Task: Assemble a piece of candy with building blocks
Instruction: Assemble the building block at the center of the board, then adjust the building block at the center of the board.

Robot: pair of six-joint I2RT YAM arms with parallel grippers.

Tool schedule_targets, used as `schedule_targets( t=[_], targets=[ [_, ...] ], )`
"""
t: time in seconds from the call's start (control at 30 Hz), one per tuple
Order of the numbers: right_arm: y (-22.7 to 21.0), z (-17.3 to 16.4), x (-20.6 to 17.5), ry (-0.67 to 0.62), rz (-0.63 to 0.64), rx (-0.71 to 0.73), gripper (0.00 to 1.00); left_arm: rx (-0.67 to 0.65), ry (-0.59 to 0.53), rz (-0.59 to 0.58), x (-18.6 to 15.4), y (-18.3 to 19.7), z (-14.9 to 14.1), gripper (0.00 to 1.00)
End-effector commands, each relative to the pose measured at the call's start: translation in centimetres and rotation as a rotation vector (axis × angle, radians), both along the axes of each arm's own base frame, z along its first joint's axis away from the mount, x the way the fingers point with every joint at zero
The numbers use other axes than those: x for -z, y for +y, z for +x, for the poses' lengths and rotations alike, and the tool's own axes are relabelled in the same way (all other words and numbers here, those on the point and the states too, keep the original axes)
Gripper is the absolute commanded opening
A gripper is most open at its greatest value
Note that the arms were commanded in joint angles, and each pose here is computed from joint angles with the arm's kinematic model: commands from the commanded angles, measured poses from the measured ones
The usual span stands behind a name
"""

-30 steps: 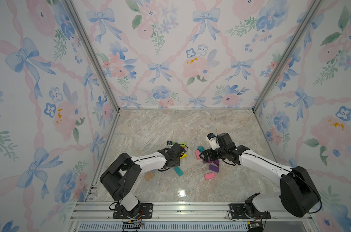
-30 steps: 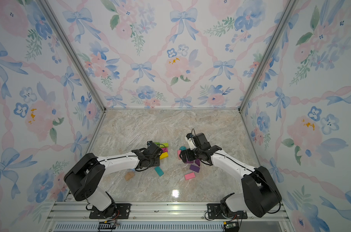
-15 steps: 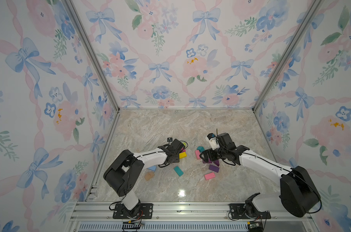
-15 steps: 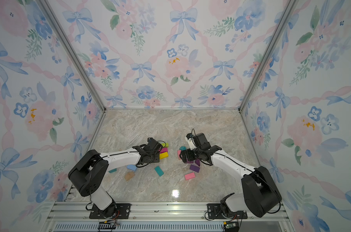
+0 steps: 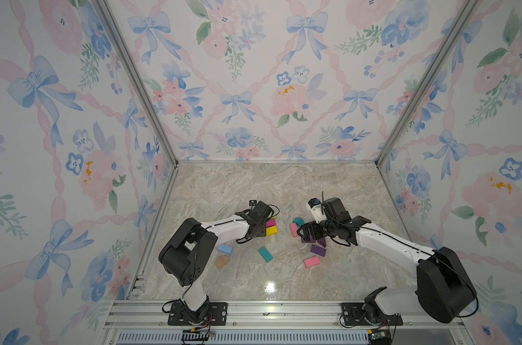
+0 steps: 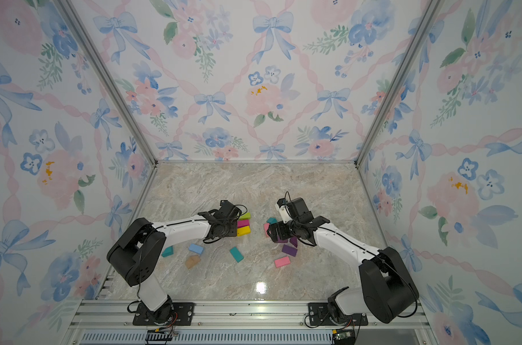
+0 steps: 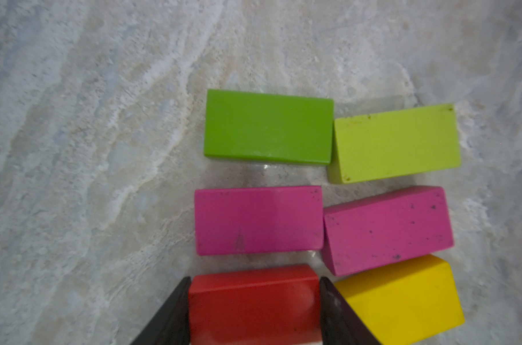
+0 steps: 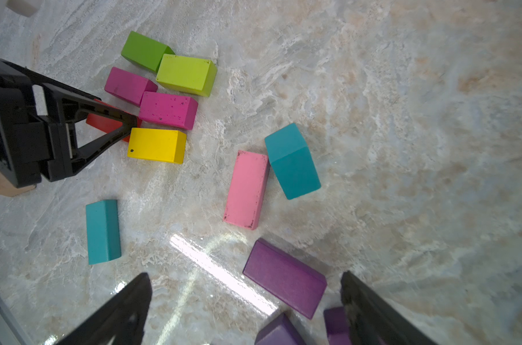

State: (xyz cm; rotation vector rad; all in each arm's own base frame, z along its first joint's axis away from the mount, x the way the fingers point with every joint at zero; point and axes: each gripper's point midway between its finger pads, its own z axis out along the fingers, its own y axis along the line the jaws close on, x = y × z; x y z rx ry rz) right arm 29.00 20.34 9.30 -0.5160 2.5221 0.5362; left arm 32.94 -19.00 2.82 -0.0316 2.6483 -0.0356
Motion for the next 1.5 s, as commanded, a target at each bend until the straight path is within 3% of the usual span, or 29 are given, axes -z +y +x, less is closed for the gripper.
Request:
schedule_targets(
  t=[0.0,0.07,0.17,0.3,0.67,0.9,1.0,1.2,1.47],
  targets=[
    [-0.4,0.2,-0.6,-0.005,-0.011,0.009,0.99,0.018,0.037,0.040,1.0,0.7,-0.2,0.52],
    [-0.5,0.0,-0.4,0.000,-0.017,0.007,0.99,0.020,0.041,0.038,1.0,0.8,-0.2,0.55],
    [-0.6,-0.4,-0.1,0.023,-0.034,-0.006,0.99,0.018,0.048,0.009,0.7,0.8,-0.2,0.69],
    [-0.2,-1.8,-0.2,0.045,-0.089,-0.057,0.99,0.029,0.009,-0.045,-1.5,0.6,0.0,0.79],
    [5.7,-5.6,-0.7,0.054,-0.054,-0.146,0.99,0.028,-0.071,-0.156,-5.7,3.5,-1.8,0.82],
    [13.7,-5.3,0.0,0.093,0.059,-0.240,0.99,0.037,-0.085,-0.235,-7.1,5.6,-1.7,0.98],
    [15.7,-4.5,1.4,0.119,0.056,-0.243,0.99,0.021,-0.101,-0.261,-7.8,6.2,-1.4,0.98],
    [18.7,-4.7,3.3,0.178,0.095,-0.255,0.99,0.009,-0.081,-0.291,-6.5,6.6,-1.9,0.98],
    [19.4,-4.1,6.0,0.199,0.088,-0.238,0.99,-0.018,-0.086,-0.295,-6.0,7.3,-1.3,0.98]
  ],
)
